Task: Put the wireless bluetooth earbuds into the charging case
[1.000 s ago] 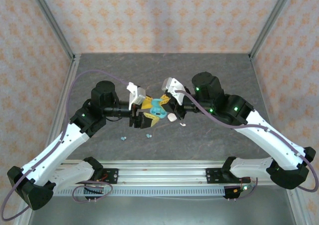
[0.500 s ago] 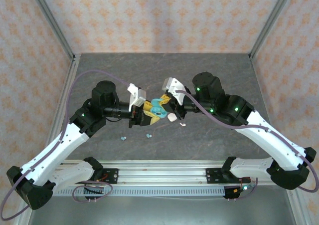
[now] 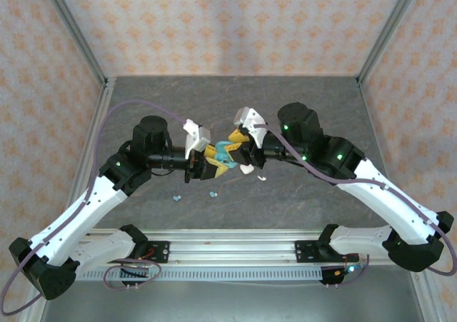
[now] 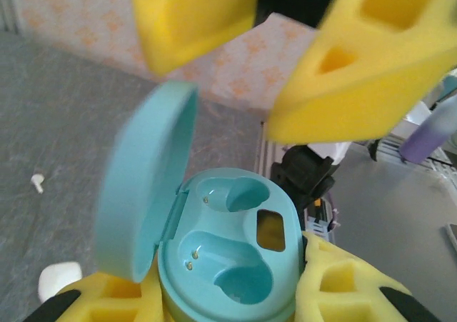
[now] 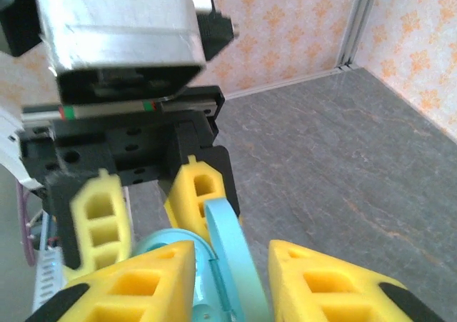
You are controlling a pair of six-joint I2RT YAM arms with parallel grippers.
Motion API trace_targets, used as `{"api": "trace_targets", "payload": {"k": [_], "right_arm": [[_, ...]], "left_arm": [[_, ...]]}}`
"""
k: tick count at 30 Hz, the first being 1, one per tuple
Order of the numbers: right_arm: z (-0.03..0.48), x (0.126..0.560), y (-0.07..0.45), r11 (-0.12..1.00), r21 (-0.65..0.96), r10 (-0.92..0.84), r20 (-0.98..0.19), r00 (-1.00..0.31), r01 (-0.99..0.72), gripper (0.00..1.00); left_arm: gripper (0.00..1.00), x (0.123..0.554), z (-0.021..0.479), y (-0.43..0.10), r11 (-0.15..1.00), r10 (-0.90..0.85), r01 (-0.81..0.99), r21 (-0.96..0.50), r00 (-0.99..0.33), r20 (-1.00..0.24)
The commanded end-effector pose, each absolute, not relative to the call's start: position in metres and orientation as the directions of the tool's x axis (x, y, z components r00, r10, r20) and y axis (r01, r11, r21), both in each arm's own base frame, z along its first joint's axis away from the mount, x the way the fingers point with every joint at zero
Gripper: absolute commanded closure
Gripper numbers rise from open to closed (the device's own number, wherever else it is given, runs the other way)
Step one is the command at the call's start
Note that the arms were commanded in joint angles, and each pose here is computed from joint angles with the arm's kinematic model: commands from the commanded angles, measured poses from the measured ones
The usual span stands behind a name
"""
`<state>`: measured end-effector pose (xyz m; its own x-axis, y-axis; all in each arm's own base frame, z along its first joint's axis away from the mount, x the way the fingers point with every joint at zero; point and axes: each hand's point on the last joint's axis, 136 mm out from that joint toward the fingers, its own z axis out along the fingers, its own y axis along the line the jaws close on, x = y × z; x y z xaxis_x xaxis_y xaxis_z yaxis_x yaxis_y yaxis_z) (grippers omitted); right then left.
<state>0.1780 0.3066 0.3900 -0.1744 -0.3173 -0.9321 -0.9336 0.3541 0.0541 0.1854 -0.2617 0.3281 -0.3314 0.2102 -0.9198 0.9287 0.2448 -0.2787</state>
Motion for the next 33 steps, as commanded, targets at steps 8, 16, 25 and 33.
{"api": "trace_targets", "payload": {"k": [8,16,25,33], "right_arm": [[0.401,0.186,0.29,0.53,0.334,-0.141,-0.871,-0.47,-0.779,0.41],[0.329,0.201,0.269,0.703,0.459,-0.044,-0.735,-0.677,-0.544,0.57],[0.242,0.176,0.302,0.789,0.355,-0.162,-0.667,-0.727,-0.501,0.58],[0.16,0.148,0.383,0.784,0.127,-0.436,-0.585,-0.684,-0.608,0.59]], "left_arm": [[0.81,0.207,0.299,-0.212,0.507,0.136,0.782,-0.362,-0.488,-0.862],[0.78,0.213,0.283,-0.173,0.65,0.142,0.682,-0.334,-0.541,-0.829],[0.78,0.239,0.318,-0.164,0.692,0.062,0.627,-0.359,-0.547,-0.835],[0.78,0.261,0.334,-0.164,0.716,0.016,0.59,-0.374,-0.55,-0.835]]}}
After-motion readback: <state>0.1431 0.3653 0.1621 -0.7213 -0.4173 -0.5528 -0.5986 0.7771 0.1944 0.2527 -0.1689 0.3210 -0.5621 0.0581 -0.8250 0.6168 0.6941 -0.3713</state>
